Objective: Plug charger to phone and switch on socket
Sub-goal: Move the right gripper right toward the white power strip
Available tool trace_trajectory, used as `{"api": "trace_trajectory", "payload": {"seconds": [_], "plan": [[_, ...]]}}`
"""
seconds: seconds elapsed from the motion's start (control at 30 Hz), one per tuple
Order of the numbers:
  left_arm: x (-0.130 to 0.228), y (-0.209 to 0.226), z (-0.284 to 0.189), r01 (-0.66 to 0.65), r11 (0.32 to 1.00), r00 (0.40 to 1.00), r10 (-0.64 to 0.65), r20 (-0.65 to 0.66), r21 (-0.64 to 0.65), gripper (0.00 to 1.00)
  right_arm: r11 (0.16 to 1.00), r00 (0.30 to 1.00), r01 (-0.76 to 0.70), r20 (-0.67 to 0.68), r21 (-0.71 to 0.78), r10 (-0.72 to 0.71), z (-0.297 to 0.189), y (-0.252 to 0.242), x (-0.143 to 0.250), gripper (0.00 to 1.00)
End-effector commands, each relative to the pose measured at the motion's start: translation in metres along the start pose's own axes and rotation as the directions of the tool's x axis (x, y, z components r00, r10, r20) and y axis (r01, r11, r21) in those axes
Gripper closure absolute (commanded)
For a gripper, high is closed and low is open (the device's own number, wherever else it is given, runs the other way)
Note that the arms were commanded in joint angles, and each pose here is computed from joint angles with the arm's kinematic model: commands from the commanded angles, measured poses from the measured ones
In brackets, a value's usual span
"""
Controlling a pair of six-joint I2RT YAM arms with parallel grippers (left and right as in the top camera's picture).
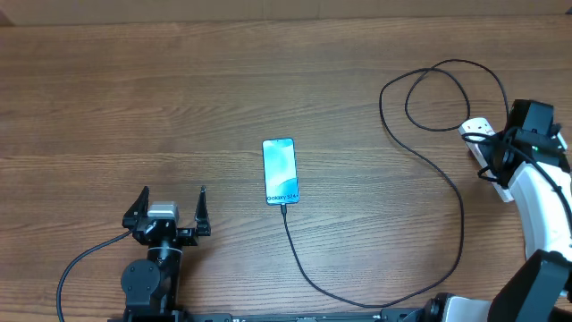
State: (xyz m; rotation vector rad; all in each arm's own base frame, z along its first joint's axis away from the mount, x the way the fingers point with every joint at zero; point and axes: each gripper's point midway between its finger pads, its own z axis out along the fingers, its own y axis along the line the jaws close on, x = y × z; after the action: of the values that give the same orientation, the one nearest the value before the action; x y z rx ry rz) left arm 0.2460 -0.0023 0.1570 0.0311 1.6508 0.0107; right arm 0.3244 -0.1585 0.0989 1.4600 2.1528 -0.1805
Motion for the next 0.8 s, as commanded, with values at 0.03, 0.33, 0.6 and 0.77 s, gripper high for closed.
{"api": "trace_trajectory", "payload": {"seconds": [0.03, 0.33, 0.6, 0.77], "plan": [[0.003, 0.001, 0.001, -0.014, 1.0, 1.0, 0.014, -0.005, 0.0, 0.01, 0.994, 0.988, -0.038, 0.153, 0.103, 0.022, 0.0, -0.015, -0.028, 0.96], [0.003, 0.001, 0.001, -0.014, 1.0, 1.0, 0.014, -0.005, 0.0, 0.0, 0.996, 0.98, -0.042, 0.198, 0.084, 0.024, 0.026, -0.001, -0.037, 0.96], [0.003, 0.001, 0.001, -0.014, 1.0, 1.0, 0.014, -0.005, 0.0, 0.0, 0.993, 0.98, -0.052, 0.199, 0.103, 0.031, 0.054, -0.002, -0.036, 0.96], [0.003, 0.001, 0.001, -0.014, 1.0, 1.0, 0.014, -0.005, 0.0, 0.0, 0.992, 0.98, -0.041, 0.199, 0.119, 0.016, 0.066, -0.007, -0.038, 0.96]]}}
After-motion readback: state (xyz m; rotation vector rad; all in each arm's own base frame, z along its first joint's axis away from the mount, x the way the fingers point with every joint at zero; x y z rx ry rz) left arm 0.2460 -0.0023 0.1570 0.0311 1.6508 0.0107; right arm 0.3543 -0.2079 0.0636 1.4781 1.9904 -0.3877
